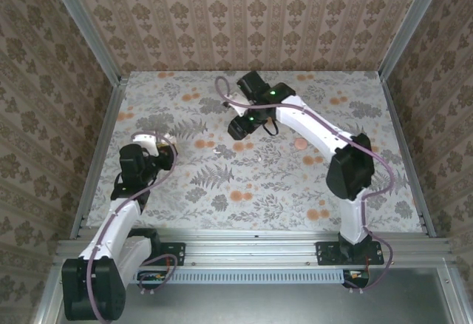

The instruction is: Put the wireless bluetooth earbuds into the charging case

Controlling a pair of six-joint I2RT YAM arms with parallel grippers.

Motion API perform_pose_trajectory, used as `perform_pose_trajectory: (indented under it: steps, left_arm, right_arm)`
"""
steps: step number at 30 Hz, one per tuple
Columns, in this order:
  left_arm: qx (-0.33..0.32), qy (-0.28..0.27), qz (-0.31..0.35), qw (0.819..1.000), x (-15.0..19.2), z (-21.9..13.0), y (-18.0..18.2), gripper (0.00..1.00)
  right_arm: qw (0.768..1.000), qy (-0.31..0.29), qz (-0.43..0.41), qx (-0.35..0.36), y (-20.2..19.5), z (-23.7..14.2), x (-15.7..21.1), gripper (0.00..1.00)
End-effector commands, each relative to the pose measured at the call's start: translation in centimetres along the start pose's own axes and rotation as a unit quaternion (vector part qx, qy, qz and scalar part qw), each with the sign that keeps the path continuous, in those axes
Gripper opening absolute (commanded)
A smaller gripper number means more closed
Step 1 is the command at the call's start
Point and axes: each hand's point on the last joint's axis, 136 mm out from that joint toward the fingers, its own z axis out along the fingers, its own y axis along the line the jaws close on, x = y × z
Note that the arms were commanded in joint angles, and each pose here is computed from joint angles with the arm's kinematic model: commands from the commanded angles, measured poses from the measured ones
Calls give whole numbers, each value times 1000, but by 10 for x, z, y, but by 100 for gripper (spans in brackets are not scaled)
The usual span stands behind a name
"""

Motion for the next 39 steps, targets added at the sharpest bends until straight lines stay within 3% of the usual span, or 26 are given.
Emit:
perform_pose_trajectory:
  steps: [1,12,24,39]
  left_arm:
    - [-25,-2,-30,999,-3,-5,13,5]
    - [-51,1,-52,997,-2,-3,31,5]
    - [-60,-1,-54,997,-3,-5,36,6]
    - [-59,-1,-57,997,-7,-4,38,6]
  right_arm:
    - [998,58,-31,15,4,13,10,52]
    - [991,96,-91,31,22,71,-10,49]
    - [989,109,-100,24,24,122,-5,47]
    - [989,96,-115,19,20,158,-6,43]
